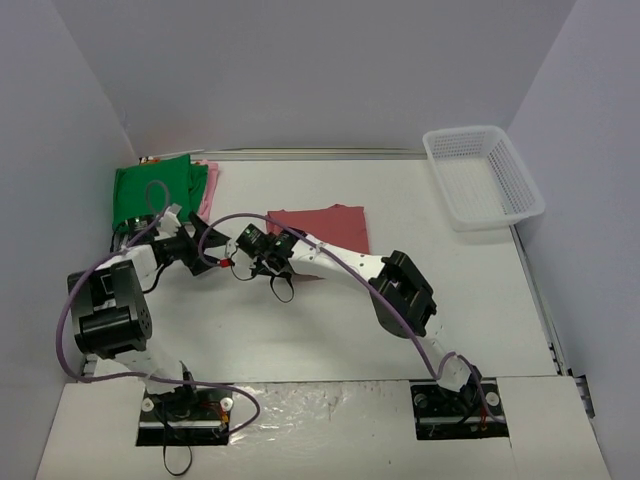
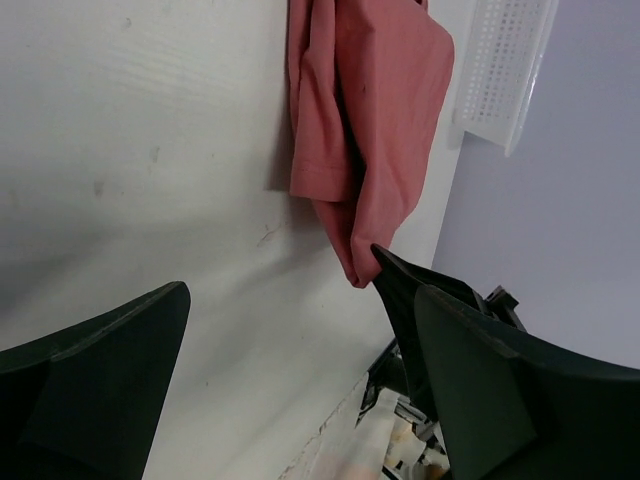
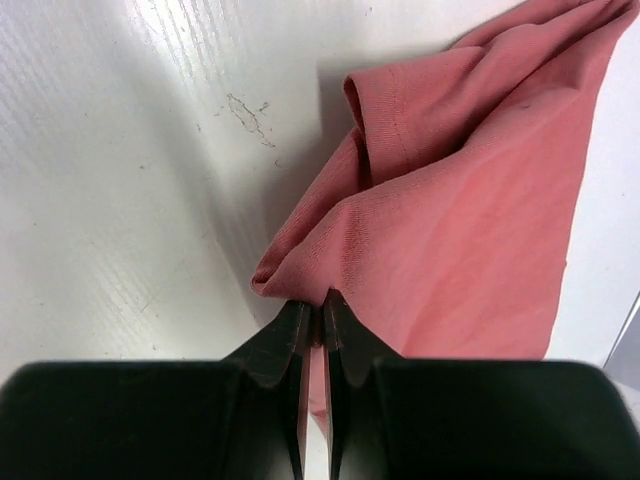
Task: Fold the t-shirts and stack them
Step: Put the neatly folded tshirt into the corner of the board with the left arm
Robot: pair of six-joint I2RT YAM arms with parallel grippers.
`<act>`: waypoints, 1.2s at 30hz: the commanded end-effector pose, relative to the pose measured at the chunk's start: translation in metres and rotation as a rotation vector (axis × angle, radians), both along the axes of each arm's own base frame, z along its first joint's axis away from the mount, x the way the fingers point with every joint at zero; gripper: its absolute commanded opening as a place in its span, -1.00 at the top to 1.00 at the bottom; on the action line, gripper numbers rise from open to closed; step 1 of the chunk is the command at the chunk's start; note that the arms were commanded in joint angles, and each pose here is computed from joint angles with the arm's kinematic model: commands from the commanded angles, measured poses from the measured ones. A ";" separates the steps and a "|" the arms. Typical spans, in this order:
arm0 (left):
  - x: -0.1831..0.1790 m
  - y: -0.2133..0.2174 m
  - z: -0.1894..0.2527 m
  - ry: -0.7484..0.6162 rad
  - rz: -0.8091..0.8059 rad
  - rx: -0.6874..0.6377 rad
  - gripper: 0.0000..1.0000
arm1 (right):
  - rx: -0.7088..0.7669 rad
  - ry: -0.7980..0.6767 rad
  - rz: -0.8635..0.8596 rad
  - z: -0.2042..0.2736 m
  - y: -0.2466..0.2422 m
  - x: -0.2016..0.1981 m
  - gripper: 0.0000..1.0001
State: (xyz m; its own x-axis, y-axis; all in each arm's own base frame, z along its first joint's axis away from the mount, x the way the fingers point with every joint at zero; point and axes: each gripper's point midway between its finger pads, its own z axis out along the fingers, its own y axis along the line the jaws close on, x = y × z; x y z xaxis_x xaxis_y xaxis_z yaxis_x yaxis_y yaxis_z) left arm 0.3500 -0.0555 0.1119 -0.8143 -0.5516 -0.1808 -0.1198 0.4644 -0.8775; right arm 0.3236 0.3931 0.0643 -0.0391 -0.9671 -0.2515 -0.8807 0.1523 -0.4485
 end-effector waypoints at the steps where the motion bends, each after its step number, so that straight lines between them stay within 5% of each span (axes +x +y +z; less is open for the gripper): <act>1: 0.020 -0.016 0.004 -0.020 0.009 -0.062 -0.89 | 0.008 -0.034 -0.011 0.035 -0.004 0.001 1.00; 17: 0.068 -0.092 -0.044 0.139 0.021 -0.094 -0.89 | -0.025 -0.026 -0.009 0.032 -0.006 0.000 1.00; 24: 0.056 -0.154 -0.074 0.204 -0.118 -0.076 -0.89 | -0.025 -0.004 -0.002 0.029 -0.005 -0.003 1.00; 32: 0.057 -0.174 -0.076 0.167 -0.216 -0.094 -0.89 | -0.033 0.015 -0.001 0.021 -0.004 -0.006 1.00; 33: 0.057 -0.176 -0.074 0.159 -0.231 -0.100 -0.76 | -0.031 0.015 0.002 0.021 -0.003 -0.007 1.00; 35: 0.059 -0.178 -0.071 0.144 -0.241 -0.112 -0.20 | -0.031 0.014 0.001 0.021 -0.002 -0.007 1.00; 36: 0.060 -0.179 -0.070 0.140 -0.243 -0.118 0.37 | -0.032 0.012 0.000 0.021 -0.003 -0.007 1.00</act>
